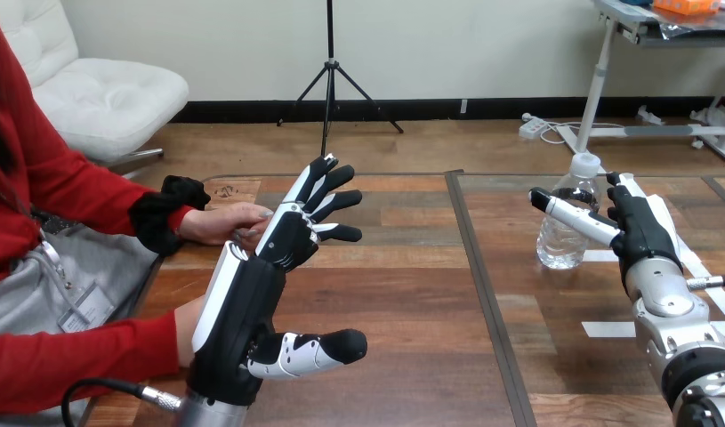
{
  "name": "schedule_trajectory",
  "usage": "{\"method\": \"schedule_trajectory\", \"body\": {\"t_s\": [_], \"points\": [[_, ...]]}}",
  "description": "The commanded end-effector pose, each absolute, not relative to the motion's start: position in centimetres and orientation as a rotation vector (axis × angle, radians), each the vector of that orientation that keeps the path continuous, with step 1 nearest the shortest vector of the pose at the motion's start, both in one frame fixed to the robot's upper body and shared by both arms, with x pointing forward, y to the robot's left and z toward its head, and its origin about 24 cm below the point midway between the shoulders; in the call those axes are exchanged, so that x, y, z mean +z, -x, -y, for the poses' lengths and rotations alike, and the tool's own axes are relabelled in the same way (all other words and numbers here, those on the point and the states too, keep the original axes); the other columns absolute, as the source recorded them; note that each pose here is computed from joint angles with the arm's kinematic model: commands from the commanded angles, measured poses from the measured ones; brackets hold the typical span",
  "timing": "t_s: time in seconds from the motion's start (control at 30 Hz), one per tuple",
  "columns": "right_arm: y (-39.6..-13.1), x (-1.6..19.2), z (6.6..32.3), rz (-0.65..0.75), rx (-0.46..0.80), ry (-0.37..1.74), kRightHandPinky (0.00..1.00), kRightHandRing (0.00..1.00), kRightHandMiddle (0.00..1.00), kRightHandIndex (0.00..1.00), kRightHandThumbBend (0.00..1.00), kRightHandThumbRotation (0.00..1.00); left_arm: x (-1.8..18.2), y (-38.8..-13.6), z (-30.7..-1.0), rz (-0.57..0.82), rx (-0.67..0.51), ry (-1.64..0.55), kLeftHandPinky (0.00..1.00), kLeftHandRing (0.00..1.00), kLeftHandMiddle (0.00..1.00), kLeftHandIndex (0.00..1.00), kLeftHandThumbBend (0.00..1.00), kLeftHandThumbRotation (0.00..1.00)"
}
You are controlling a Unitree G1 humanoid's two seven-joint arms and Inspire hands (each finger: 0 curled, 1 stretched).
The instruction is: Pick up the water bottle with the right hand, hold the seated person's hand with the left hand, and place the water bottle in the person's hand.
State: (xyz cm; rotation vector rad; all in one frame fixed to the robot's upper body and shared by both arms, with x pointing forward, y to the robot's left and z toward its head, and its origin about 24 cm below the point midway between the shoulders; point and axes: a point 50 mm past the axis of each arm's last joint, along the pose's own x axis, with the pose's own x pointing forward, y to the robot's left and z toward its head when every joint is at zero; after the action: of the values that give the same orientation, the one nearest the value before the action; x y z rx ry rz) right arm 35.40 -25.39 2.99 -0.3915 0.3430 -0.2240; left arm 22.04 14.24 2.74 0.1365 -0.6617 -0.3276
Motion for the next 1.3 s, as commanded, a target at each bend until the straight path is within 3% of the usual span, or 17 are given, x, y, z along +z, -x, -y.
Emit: {"method": "schedule_trajectory", "body": {"t_s": [0.0,0.57,0.77,1.03,1.27], "points": [[-37.6,6.8,24.9,-0.236,-0.231,0.426,0.88,0.97,0.99,1.00,1.00,0.48,4.1,-22.4,-13.8,0.738,-0.325,-0.137,0.69,0.85,0.92,0.95,1.00,0.68],[-37.9,6.8,24.3,-0.248,-0.203,0.432,0.87,0.96,0.99,1.00,1.00,0.47,4.4,-22.0,-13.8,0.762,-0.321,-0.142,0.67,0.83,0.90,0.94,1.00,0.68],[-37.9,6.8,24.0,-0.240,-0.193,0.390,0.83,0.93,0.97,1.00,1.00,0.42,4.5,-21.9,-13.9,0.772,-0.326,-0.121,0.67,0.84,0.91,0.94,1.00,0.65],[-38.0,6.9,23.8,-0.237,-0.187,0.409,0.69,0.80,0.84,0.92,1.00,0.40,4.6,-21.8,-14.0,0.780,-0.326,-0.109,0.68,0.85,0.91,0.93,1.00,0.63],[-38.0,6.9,23.7,-0.222,-0.193,0.411,0.64,0.74,0.77,0.83,1.00,0.41,4.6,-21.7,-14.1,0.777,-0.319,-0.106,0.70,0.86,0.91,0.92,1.00,0.62]]}}
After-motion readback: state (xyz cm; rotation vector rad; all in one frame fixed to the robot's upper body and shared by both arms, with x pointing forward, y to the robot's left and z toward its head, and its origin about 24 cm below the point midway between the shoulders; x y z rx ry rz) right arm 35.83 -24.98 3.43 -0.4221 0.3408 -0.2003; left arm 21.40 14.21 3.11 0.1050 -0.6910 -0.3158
